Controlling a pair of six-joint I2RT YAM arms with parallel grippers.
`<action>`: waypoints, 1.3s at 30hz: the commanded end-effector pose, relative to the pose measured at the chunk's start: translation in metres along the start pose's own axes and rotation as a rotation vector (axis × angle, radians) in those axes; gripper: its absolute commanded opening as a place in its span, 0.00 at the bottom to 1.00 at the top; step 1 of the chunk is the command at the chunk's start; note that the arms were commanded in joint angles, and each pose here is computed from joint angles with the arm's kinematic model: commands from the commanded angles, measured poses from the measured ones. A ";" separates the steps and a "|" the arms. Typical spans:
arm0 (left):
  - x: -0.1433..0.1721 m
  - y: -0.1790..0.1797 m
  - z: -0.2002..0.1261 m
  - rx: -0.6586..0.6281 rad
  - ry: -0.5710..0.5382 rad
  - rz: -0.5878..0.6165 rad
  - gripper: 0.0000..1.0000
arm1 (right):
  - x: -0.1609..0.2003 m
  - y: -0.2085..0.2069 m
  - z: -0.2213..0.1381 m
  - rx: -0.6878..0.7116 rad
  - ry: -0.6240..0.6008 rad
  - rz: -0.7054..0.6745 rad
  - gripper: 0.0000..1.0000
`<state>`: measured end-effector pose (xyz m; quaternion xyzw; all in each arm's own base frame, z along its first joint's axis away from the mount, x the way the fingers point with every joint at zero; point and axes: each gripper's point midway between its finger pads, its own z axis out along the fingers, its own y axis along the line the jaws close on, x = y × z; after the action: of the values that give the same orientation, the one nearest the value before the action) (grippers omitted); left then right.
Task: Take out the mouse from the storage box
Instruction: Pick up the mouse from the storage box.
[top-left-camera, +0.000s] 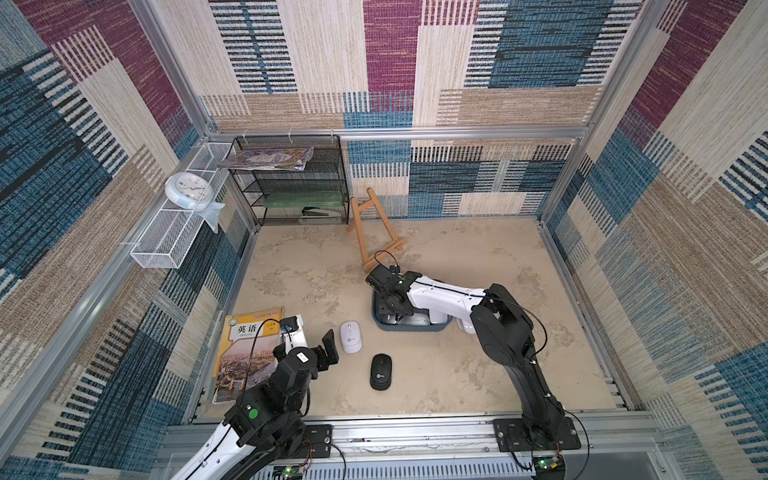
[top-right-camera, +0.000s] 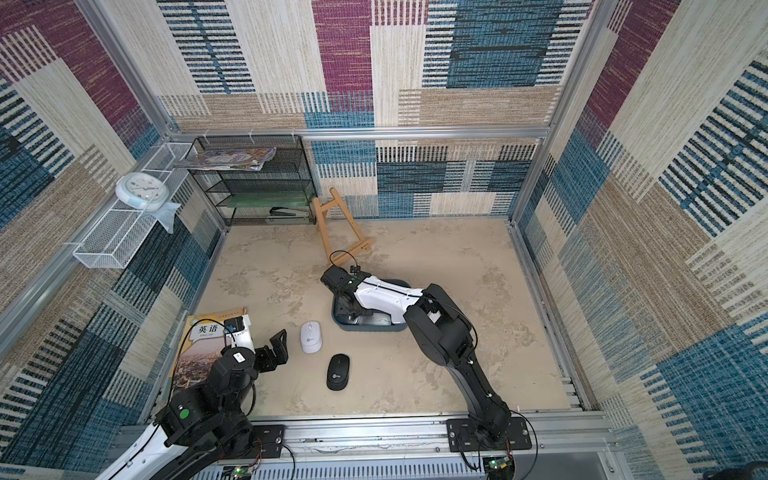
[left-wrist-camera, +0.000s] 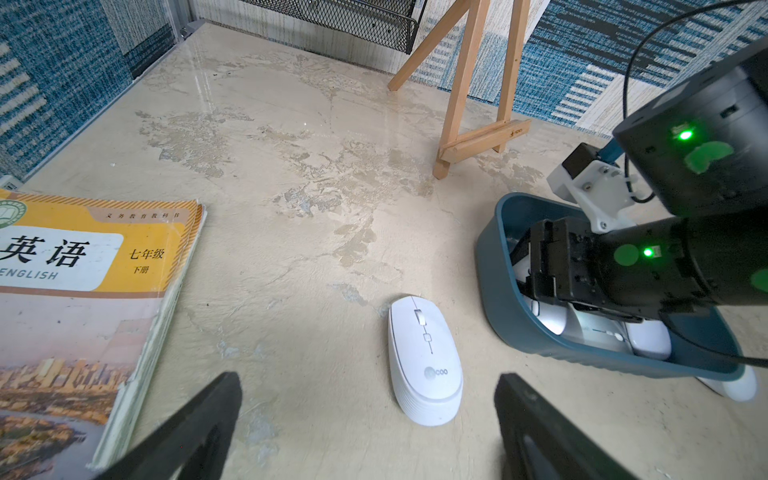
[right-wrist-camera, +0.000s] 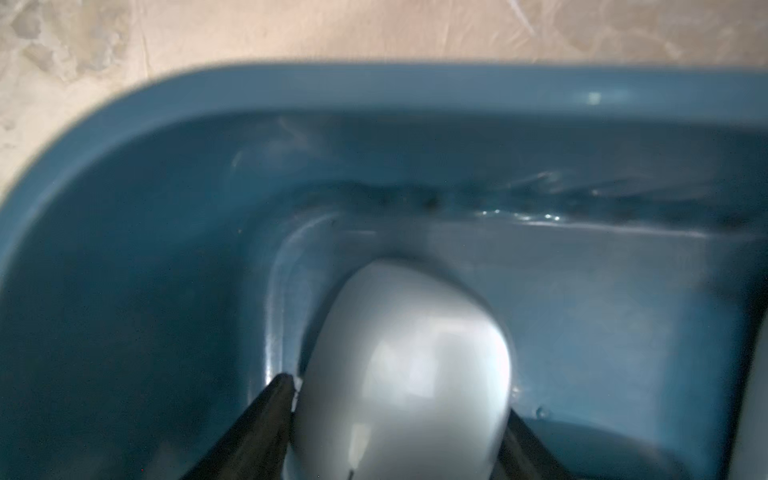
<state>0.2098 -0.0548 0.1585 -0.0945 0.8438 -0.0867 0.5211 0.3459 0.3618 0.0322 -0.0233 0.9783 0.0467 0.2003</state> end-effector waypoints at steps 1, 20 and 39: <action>-0.002 0.000 -0.001 -0.001 -0.005 0.001 0.99 | -0.006 -0.001 -0.006 0.006 -0.024 0.003 0.65; -0.001 -0.001 0.000 0.005 -0.003 0.003 0.99 | -0.014 0.022 -0.030 -0.162 -0.061 -0.013 0.34; -0.002 0.001 -0.002 0.003 -0.008 0.000 0.99 | -0.008 0.026 -0.025 -0.187 -0.046 -0.052 0.35</action>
<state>0.2092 -0.0544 0.1604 -0.0960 0.8409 -0.0907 0.5249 0.3406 0.3820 0.0576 -0.0590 0.9666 0.1262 0.2149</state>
